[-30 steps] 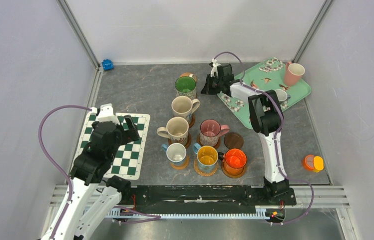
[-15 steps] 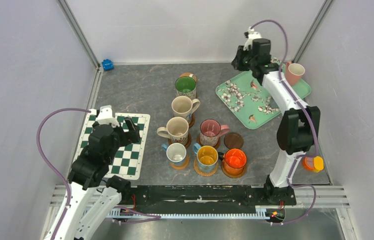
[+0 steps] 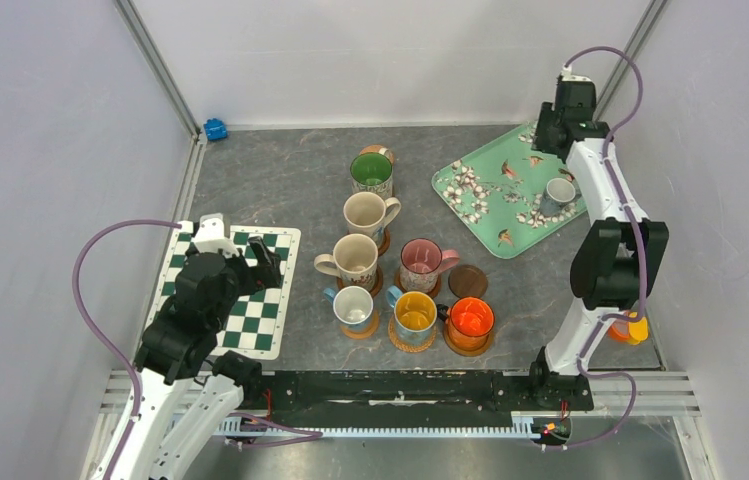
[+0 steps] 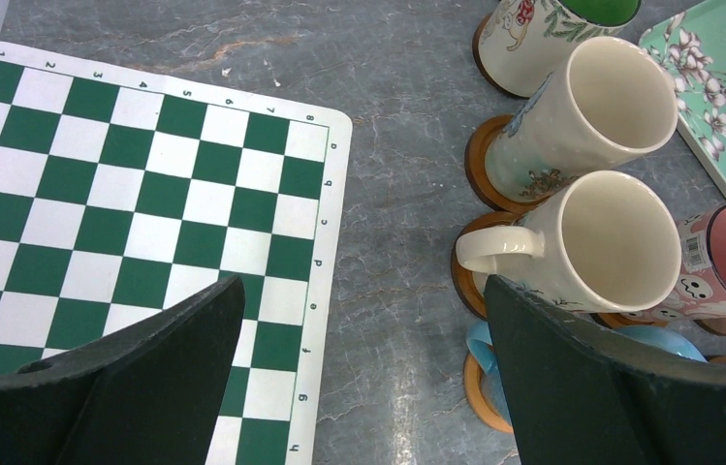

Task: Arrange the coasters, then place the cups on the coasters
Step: Pick up the cup from the tray.

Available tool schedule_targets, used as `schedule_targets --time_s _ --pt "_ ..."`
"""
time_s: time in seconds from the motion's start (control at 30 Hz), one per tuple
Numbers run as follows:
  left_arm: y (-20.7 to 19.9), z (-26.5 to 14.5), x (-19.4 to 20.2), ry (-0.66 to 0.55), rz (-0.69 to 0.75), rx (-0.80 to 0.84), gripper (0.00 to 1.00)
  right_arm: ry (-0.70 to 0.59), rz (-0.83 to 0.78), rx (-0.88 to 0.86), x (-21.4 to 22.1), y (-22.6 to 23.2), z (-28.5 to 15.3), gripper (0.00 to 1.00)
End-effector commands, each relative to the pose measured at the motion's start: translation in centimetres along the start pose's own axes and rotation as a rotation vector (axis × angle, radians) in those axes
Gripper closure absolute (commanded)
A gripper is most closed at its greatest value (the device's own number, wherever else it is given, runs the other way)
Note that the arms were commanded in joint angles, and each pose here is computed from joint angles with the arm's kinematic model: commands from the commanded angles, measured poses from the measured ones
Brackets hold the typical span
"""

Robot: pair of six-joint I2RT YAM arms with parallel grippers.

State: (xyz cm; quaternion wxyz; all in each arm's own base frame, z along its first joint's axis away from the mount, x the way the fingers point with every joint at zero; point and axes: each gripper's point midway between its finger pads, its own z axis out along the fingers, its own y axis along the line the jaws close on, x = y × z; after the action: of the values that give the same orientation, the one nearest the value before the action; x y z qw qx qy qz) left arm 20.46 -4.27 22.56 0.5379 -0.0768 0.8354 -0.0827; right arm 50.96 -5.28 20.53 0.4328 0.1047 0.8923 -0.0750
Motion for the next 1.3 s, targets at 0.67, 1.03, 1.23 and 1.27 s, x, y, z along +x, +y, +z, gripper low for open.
schedule_targets --time_s 0.67,1.03,1.23,1.27 --pt "0.4 0.1 -0.8 -0.038 -0.003 -0.023 0.00 -0.168 -0.130 0.121 -6.5 -6.2 6.1 0.48" --pt "0.3 1.0 -0.3 0.002 0.014 -0.042 0.00 -0.162 -0.225 0.199 -6.7 -9.0 9.7 0.46" --pt "0.3 1.2 -0.2 0.009 0.016 -0.047 0.00 -0.135 -0.230 0.211 -5.5 -10.1 11.4 0.45" --pt "0.3 1.2 -0.1 0.012 0.017 -0.046 0.00 -0.132 -0.223 0.207 -5.3 -10.2 11.7 0.45"
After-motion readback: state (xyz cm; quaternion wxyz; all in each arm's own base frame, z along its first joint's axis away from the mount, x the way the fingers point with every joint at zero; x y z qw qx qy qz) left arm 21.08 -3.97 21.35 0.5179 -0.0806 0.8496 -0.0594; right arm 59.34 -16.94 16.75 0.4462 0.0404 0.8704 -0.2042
